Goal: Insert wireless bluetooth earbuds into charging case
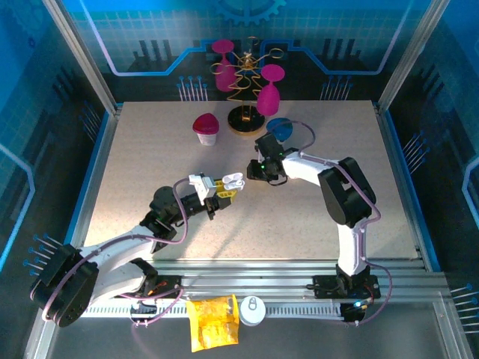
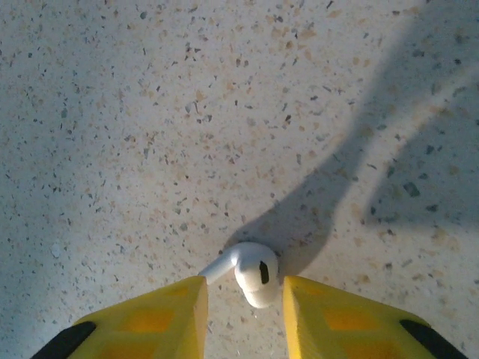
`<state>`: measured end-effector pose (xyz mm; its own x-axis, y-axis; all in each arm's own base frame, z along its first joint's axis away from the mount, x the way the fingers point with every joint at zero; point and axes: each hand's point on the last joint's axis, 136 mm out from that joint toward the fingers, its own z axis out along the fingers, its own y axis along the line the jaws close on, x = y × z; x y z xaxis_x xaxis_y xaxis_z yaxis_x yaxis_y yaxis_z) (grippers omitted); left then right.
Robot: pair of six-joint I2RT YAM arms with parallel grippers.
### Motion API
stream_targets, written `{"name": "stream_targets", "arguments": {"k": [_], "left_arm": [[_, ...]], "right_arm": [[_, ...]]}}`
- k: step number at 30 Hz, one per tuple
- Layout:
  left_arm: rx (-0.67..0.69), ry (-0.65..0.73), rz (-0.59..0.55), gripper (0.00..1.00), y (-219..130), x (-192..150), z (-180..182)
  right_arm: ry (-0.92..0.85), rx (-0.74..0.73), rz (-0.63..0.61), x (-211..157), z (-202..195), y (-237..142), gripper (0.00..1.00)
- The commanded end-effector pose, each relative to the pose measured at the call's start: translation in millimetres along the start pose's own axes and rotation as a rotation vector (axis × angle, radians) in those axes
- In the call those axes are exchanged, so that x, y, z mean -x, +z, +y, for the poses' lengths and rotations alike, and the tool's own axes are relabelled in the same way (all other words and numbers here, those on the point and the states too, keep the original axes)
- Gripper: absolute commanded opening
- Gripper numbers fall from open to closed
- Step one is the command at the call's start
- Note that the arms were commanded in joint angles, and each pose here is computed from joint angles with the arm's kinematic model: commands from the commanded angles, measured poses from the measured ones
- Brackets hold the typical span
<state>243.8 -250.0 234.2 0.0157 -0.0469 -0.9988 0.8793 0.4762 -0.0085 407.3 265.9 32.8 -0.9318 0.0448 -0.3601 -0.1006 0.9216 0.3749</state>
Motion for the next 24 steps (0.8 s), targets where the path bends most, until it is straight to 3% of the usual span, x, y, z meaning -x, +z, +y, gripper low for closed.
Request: {"name": "stream_targets", "arguments": {"k": [1,16,24], "left_arm": [[-0.011,0.036,-0.031,0.21,-2.5,7.3,-3.5],[-0.018,0.036,-0.029,0.21,-0.2,7.1,-3.6],[0.025,0.010,-0.011,0.21,1.1,2.3,4.8]], "right_arm": [[0.031,-0.011,0.034,0.0,-9.0,7.8,0.30],[0.044,-0.003,0.062,-3.2,-13.6,18.7,0.20],[-0.036,0.019,-0.014,8.0,-4.1,-11.8,0.17]]}}
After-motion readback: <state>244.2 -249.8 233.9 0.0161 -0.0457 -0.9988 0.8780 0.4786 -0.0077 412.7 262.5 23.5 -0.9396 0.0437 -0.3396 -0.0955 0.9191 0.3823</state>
